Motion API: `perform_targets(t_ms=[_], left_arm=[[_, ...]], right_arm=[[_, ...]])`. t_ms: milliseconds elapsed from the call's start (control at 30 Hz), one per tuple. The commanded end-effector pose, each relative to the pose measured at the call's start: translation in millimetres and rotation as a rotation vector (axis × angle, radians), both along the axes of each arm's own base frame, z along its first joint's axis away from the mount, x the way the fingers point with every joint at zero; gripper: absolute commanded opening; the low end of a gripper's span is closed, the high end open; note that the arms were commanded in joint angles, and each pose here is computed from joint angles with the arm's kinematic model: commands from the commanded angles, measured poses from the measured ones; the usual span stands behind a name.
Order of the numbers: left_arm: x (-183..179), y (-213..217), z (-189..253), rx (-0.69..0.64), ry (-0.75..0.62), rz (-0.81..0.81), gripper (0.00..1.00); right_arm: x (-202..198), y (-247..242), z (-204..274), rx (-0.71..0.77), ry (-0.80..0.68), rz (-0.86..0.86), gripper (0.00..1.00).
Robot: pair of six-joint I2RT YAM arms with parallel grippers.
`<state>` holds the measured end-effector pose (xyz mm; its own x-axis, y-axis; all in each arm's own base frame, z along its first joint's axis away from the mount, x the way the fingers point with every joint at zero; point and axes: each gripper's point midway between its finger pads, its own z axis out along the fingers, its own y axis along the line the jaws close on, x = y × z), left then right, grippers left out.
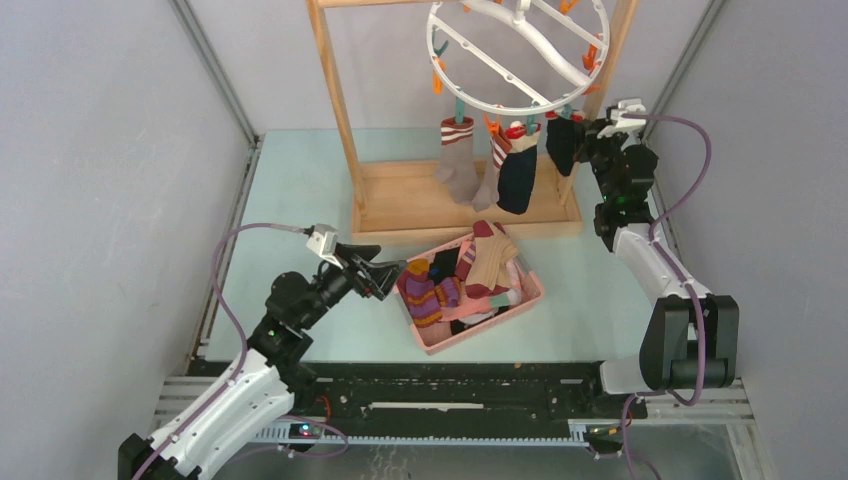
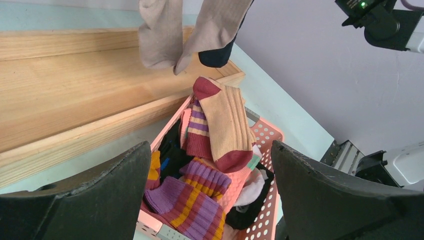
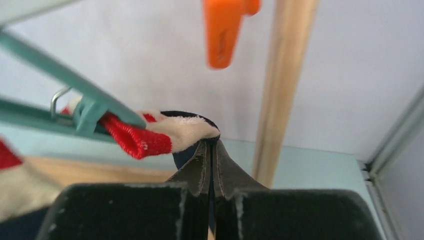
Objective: Clip the socks to the hanger
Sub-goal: Adjust the hanger on the clothesline.
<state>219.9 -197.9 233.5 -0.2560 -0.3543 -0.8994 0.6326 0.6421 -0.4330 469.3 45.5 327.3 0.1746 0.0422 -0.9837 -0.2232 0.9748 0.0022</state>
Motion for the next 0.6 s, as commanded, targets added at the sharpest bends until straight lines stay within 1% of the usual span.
perform_targets(t_ms=[0, 67, 200, 267, 367, 433, 500, 567], left_arm=[[0.4, -1.8, 48.9, -0.039, -0.121, -0.012, 0.93], [0.9, -2.1, 49.1, -0.039, -0.121, -0.012, 0.93], [1.0, -2.7, 49.7, -0.039, -0.120, -0.015, 0.93], [1.1, -2.8, 50.2, -0.040, -0.121, -0.016, 0.93], [0.4, -3.1, 50.6, -0.041, -0.122, -0.019, 0.93], [0.6, -3.2, 50.4, -0.042, -0.121, -0.019, 0.93], [-0.5, -3.6, 50.7, -0.042, -0.123, -0.024, 0.93], [-1.2, -3.4, 51.1, -0.043, -0.126, -0.025, 0.93]], right_arm=[[12.6, -39.0, 28.4, 0.094, -0.037, -0.209, 0.00], [16.4, -49.5, 29.4, 0.114, -0.031, -0.269, 0.00], [20.8, -58.5, 27.8, 0.135, -0.016, -0.322, 0.00], [21.9, -58.5, 27.4, 0.139, -0.007, -0.321, 0.00], [21.0, -49.9, 23.8, 0.138, 0.014, -0.275, 0.00], [20.1, -46.8, 21.6, 0.140, 0.028, -0.259, 0.02], [17.6, -43.5, 21.5, 0.135, 0.036, -0.240, 0.12], [11.7, -40.6, 24.5, 0.139, 0.036, -0.223, 0.27]])
